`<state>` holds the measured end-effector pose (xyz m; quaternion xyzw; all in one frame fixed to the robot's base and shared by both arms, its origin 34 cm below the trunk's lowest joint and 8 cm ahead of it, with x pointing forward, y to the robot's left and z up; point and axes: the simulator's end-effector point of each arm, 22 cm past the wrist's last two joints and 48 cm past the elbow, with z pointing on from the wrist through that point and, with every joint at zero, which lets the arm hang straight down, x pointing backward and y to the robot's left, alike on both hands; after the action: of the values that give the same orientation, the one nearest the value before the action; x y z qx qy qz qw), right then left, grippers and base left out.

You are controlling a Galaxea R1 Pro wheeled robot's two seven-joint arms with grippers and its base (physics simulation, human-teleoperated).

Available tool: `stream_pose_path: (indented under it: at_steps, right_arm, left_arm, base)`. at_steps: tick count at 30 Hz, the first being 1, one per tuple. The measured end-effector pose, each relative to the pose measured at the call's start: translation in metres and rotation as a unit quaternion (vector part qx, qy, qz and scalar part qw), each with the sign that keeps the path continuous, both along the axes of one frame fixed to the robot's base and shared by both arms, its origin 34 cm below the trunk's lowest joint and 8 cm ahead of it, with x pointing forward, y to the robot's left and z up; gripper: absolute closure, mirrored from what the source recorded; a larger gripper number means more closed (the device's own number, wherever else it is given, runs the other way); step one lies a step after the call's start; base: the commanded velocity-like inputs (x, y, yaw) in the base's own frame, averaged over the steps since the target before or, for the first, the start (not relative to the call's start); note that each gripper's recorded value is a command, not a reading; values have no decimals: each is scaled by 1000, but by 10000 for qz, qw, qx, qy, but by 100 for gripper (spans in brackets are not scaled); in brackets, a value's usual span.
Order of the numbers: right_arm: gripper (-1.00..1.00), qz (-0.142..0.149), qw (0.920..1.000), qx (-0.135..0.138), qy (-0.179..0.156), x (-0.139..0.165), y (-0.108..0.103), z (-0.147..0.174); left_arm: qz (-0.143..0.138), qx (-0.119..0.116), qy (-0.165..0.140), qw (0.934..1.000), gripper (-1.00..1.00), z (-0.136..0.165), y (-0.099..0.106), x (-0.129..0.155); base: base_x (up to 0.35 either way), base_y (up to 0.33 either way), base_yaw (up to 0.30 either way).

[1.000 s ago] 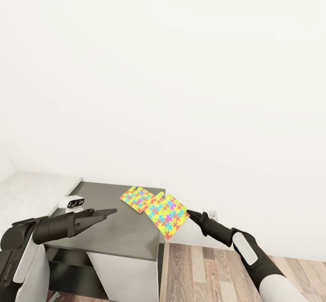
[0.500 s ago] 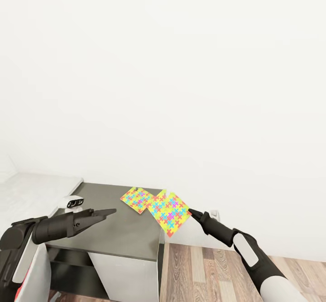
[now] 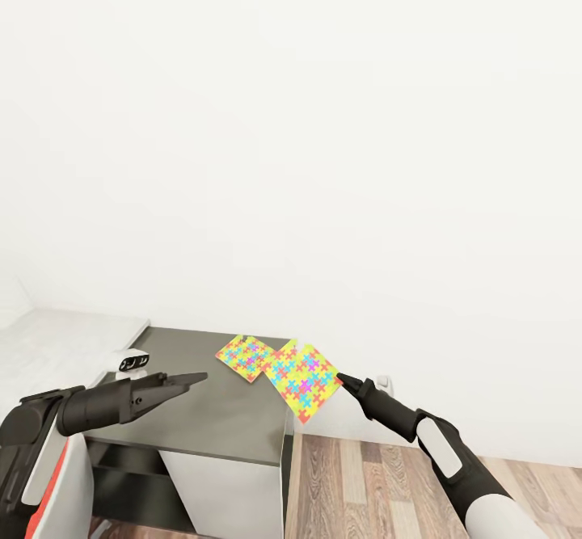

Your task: Put all the toys in the child's room - the three board games (two on the bed and one on the table), the two jigsaw puzzles on the table, and the tennis ball on the table - inside the toy box on the table in the child's room.

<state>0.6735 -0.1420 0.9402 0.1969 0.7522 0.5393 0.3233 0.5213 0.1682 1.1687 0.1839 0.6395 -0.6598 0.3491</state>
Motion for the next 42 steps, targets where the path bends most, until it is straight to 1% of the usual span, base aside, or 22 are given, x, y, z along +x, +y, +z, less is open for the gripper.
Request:
stream_pose_path:
  at_steps: [15, 20, 29, 35, 42]
  right_arm:
    - [100, -29, 10000, -19, -26, -7, -1, 10]
    - [100, -79, 9999, -35, -114, -7, -3, 15]
    - [100, -32, 9993, 106, -347, -7, -2, 32]
    - [100, -29, 9991, 111, -407, -7, -3, 37]
    - [100, -29, 9990, 106, -425, -7, -4, 39]
  left_arm:
    - [2, -1, 3, 10000, -100, 11, 0, -6]
    - [2, -1, -26, 10000, -100, 15, 0, -8]
    - [3, 0, -96, 10000, -100, 20, 0, -11]
    - [3, 1, -143, 9999, -100, 24, 0, -12]
    - [2, 1, -163, 9999, -100, 25, 0, -13]
  base:
    - [0, 0, 13]
    - [0, 0, 115]
    - [0, 0, 127]
    - [0, 0, 130]
    - [0, 0, 34]
